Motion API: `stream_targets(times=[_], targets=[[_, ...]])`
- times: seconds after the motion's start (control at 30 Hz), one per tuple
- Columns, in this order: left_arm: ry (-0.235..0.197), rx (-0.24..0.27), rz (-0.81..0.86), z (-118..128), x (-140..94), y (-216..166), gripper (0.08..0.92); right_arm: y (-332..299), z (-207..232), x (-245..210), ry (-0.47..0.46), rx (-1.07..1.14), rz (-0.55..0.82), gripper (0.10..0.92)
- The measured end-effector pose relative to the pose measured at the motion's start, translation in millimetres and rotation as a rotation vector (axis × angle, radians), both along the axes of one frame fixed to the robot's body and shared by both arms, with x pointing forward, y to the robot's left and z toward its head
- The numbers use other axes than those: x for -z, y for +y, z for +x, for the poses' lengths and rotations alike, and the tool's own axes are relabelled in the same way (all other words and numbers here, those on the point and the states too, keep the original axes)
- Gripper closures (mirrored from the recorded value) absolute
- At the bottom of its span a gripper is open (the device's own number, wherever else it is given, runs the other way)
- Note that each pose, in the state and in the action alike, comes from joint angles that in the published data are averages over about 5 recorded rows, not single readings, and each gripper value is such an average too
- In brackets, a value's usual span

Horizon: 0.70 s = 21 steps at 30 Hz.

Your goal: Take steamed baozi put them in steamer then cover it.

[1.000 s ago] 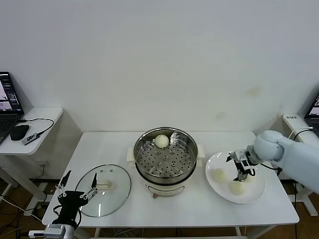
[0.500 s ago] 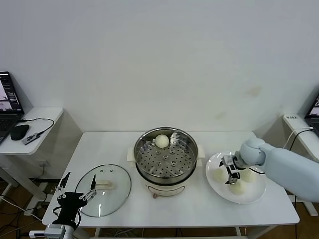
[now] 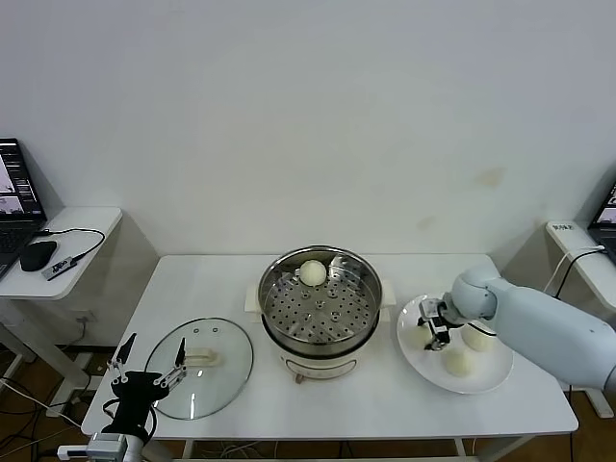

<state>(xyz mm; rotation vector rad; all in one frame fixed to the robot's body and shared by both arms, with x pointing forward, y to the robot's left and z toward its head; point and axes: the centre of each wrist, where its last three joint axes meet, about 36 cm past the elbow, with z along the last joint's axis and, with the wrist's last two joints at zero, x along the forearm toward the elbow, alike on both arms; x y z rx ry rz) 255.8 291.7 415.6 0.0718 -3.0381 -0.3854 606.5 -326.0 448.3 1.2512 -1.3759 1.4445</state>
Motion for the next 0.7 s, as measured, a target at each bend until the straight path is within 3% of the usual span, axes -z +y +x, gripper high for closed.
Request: stream_targets(times=[0.3, 0.7], targets=[[-0.002, 0.007, 0.006, 1, -1, 1, 0.177, -14, 10, -50, -0.022, 0.021, 0.001, 0.448], [-0.011, 0.019, -0.002, 4, -2, -2, 0.177, -3, 25, -178, -0.153, 0.007, 0.051, 0.438]])
